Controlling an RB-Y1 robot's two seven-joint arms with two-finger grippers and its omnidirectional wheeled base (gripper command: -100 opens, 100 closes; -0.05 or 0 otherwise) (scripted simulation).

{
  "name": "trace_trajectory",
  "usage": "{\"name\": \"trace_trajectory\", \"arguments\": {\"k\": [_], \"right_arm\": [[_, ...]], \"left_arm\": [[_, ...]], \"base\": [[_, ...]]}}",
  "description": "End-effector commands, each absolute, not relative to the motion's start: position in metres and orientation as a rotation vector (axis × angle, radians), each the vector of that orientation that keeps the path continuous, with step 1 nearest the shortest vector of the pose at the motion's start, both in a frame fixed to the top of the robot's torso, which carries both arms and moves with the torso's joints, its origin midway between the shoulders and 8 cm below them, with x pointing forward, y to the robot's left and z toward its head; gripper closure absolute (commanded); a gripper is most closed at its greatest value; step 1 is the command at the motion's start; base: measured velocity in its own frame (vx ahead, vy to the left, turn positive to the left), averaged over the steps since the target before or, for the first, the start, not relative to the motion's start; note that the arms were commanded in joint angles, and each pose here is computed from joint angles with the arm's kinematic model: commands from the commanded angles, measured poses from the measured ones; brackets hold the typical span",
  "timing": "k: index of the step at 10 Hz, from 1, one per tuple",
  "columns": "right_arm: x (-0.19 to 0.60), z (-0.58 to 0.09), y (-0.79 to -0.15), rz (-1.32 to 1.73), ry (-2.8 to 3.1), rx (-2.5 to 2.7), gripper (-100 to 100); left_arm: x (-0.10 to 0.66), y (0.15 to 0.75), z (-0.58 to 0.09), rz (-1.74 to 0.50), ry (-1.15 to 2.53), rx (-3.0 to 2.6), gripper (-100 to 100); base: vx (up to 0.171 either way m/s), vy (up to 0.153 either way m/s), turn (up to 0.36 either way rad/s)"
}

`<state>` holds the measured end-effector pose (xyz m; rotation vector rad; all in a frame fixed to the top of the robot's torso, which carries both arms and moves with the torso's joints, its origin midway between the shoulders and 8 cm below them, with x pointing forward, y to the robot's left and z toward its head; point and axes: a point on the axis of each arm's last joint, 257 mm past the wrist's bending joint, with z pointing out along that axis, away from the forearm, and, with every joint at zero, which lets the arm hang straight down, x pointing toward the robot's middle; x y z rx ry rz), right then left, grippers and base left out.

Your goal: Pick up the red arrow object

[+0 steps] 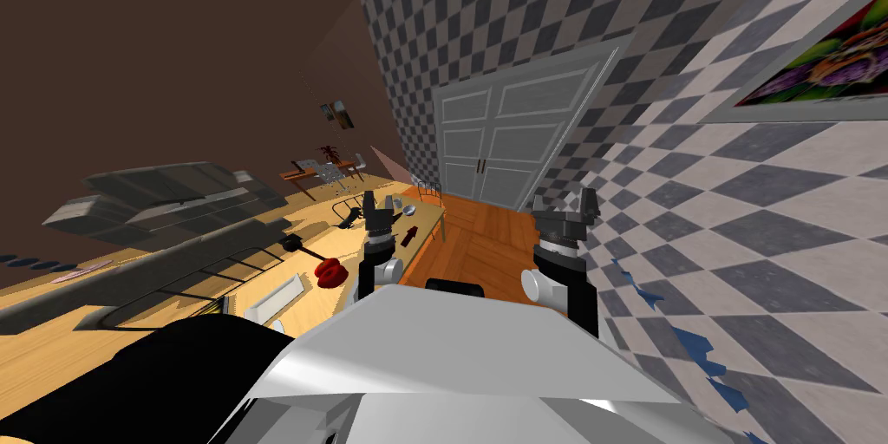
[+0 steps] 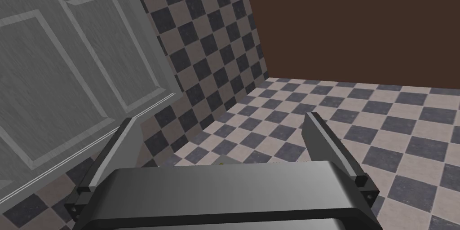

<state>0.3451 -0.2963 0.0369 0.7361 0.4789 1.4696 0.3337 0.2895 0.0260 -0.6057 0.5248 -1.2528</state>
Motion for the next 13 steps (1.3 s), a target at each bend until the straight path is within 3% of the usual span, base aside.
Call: {"name": "trace_trajectory", "arguments": {"k": [1, 8, 13], "right_arm": [[0.345, 0.037, -0.296, 1.470, 0.479, 0.736, 0], [0.345, 0.037, -0.296, 1.470, 0.479, 0.736, 0], [0.345, 0.037, -0.296, 1.470, 0.479, 0.736, 0]], "left_arm": [[0.347, 0.286, 0.017, -1.273, 0.571, -0.615, -100], [0.418, 0.283, -0.043, -1.335, 0.765, -0.754, -100], [0.462, 0.288, -0.091, -1.340, 0.889, -0.891, -100]], "base": [[-0.006, -0.067, 0.035], [0.013, -0.075, 0.053], [0.017, -0.033, 0.041]]}}
